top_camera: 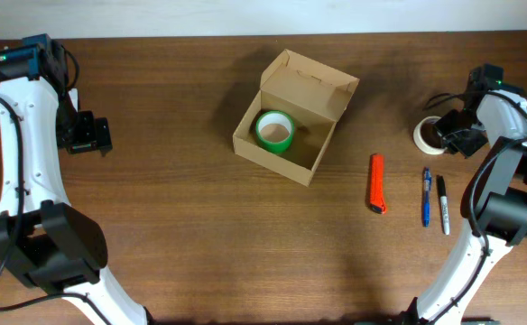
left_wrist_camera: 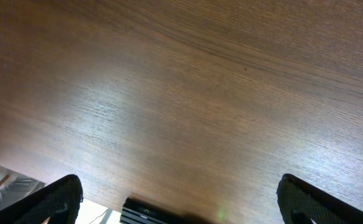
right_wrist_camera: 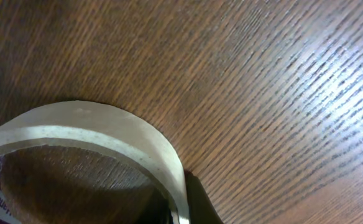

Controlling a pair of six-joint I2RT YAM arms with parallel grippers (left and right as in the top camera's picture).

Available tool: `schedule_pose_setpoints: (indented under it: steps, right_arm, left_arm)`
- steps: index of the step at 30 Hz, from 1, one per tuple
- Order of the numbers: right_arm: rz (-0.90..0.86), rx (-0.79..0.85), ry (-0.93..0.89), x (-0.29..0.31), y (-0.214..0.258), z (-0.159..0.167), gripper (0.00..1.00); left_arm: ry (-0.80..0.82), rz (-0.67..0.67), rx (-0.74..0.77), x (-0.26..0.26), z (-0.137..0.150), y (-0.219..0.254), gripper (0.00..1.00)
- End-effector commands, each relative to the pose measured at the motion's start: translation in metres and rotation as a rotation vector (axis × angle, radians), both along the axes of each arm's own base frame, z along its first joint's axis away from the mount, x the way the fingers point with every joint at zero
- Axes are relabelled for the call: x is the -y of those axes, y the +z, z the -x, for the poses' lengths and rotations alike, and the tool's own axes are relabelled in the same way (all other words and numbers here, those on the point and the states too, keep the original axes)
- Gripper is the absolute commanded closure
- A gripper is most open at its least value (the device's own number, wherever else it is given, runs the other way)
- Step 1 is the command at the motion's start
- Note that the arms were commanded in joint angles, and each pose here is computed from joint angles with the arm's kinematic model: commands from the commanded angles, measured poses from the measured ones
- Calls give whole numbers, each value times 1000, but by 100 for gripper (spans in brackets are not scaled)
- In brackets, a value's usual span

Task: Pack container
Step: 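Grasp the white masking tape roll with the right gripper, then carry the white tape into the box and set it on the green tape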

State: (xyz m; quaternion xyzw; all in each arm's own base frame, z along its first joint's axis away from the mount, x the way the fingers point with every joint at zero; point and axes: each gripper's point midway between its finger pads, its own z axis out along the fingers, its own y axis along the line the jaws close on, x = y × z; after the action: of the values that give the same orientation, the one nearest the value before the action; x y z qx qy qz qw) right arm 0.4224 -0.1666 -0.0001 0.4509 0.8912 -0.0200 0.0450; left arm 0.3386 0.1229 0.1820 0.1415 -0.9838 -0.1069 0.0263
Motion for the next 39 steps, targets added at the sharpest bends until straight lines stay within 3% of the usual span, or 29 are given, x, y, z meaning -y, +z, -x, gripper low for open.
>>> schedule_pose_setpoints:
  steps: [1,4,8,14,19,23,26,31,39]
  right_arm:
    - [-96,17,42,-16,-10,-7,96]
    - [-131,57,93,-23,5,-16,96]
    - [-107,161,198,-22,62,-35,96]
    - [-5,445,431,-42,210,-61,96]
    - [133,667,690,-104,344,-44,96]
    - [166,767,831,-174,401,-20,96]
    - [177,741,929,-225,402,-7,96]
    - [157,587,1109,-301,358,8,96]
    - [220,382,1271,-374,274,-7,97]
  left_arm:
    - [-8,-9,-7,-4,2,1,0]
    - [-8,-9,-7,-4,2,1,0]
    - [-8,-9,-7,-4,2,1,0]
    - [-8,-9,-7,-4,2,1,0]
    - [-8,-9,-7,-4,2,1,0]
    - [-8,-9,-7,-4,2,1,0]
    - [-8,-9,-7,-4,2,1,0]
    - [-8,-9,-7,-4,2,1,0]
    - [-8,-9,-7,-4,2,1,0]
